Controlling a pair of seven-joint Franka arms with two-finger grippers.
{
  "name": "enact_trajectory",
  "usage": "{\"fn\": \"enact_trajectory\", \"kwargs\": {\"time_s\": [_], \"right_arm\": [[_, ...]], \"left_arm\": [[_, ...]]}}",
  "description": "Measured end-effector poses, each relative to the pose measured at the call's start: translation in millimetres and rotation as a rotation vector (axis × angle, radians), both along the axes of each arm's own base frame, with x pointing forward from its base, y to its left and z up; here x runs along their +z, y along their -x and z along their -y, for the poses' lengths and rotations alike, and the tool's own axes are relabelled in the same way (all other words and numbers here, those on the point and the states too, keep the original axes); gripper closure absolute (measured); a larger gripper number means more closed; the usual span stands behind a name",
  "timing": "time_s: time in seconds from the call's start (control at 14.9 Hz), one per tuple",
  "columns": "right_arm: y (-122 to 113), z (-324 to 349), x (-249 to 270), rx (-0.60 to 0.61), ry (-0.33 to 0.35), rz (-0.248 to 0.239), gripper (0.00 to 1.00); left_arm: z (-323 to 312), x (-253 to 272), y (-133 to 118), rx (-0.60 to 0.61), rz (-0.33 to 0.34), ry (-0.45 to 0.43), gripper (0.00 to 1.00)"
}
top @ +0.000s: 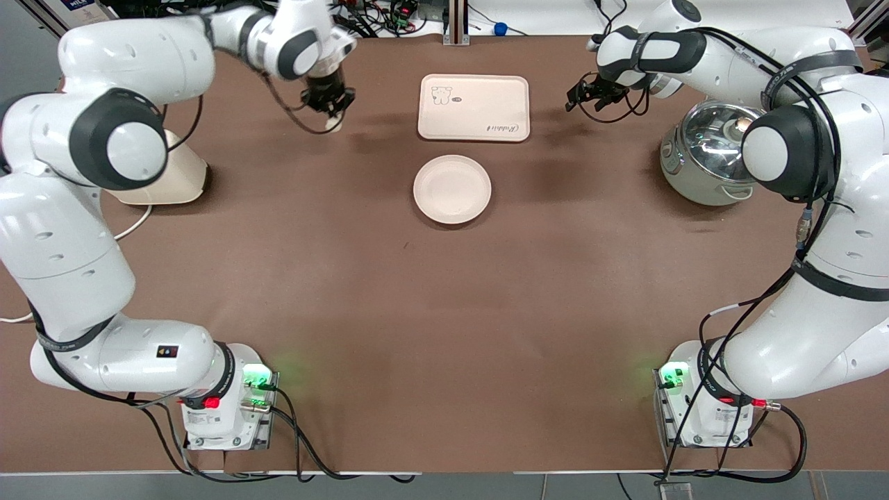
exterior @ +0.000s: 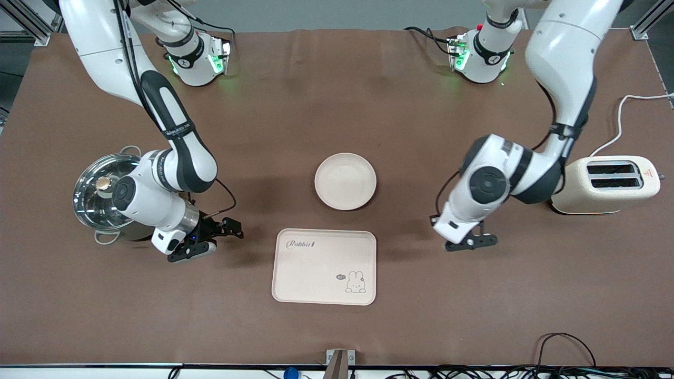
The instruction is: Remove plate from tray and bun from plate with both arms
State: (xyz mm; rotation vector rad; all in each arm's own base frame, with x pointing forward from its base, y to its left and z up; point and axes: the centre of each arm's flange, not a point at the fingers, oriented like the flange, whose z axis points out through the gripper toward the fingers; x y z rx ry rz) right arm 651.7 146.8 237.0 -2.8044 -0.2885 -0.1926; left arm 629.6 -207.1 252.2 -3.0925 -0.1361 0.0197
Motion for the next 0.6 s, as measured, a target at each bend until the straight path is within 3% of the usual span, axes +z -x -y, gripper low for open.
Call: {"fn": "enact_trajectory", "kwargs": {"time_s": [0.13, 0.6], "right_arm": [[-1.3, 6.2, -0.6, 0.001, 0.001, 0.002, 0.00], [-11.3, 39.5, 4.1, -0.016, 0.005, 0.025, 0.00]], "left_arm": [[-39.7, -37.5, 3.8, -0.010, 0.001, 0.036, 0.89], [-55.4, -52.0, 2.2, -0.062, 0.002, 0.060, 0.26]]}}
